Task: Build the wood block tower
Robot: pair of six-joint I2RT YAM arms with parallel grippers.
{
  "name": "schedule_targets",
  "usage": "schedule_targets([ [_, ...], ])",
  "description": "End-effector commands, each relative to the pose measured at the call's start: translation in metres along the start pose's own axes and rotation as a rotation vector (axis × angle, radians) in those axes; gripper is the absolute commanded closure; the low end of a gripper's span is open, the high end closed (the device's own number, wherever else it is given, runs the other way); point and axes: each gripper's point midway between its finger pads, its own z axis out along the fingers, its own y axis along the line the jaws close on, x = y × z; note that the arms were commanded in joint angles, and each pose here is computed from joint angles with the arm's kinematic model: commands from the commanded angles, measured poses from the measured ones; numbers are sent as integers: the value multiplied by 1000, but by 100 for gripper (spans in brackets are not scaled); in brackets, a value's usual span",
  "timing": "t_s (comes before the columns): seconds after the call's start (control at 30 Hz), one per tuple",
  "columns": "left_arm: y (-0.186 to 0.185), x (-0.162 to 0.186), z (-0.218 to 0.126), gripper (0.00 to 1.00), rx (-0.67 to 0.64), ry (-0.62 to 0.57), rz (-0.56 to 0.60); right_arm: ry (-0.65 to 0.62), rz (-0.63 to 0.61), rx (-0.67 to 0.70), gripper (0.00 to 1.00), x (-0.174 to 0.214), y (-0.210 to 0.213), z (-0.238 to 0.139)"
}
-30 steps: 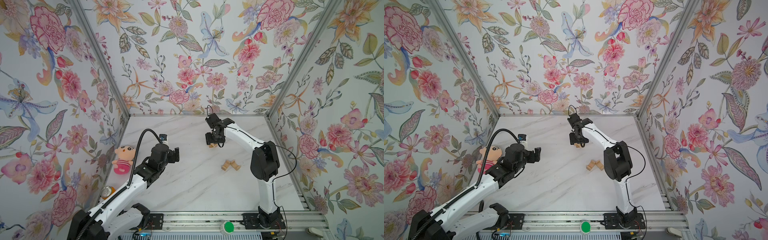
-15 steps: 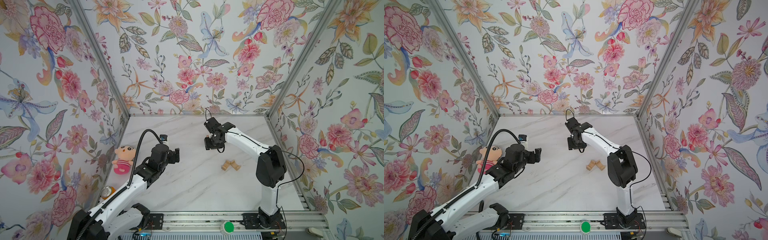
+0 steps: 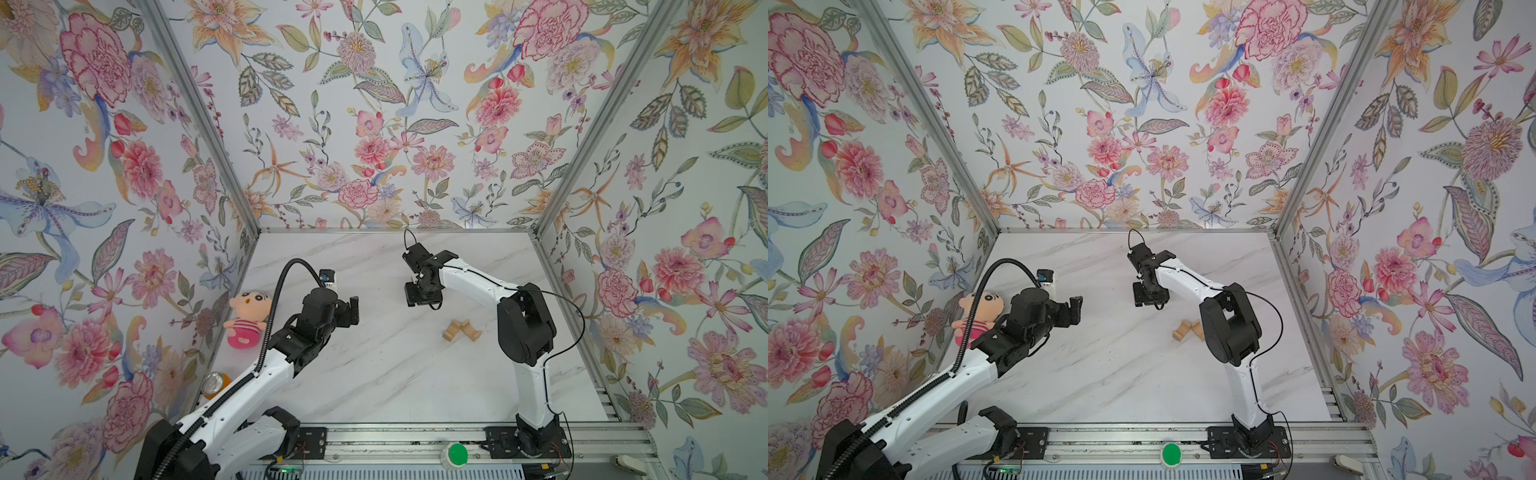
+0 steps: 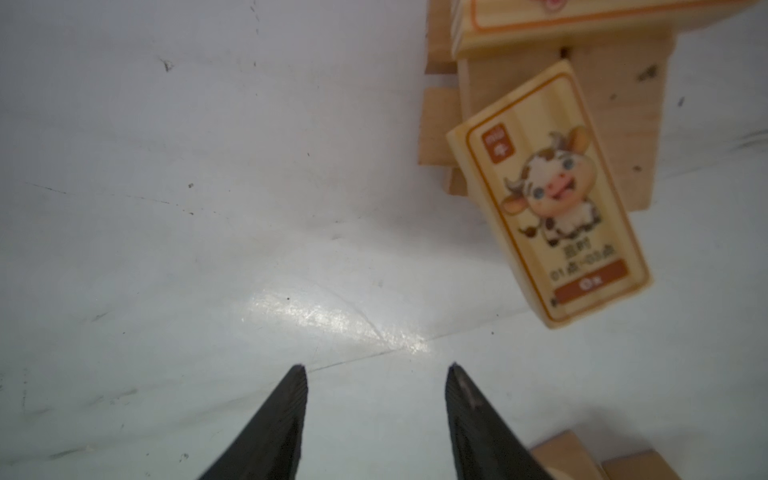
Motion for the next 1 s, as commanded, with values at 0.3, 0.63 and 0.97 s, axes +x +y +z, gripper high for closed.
schedule_targets([
  [0.3,12,1,4,8,-50,20,9,-11,33,12,44,-16,-24,5],
  [0.63,12,-1,5,8,-53,21,3,-31,43,12,44,-27,-31,2],
  [0.97,11,3,7,8,-47,34,-1,-45,46,34,43,-20,-41,-12],
])
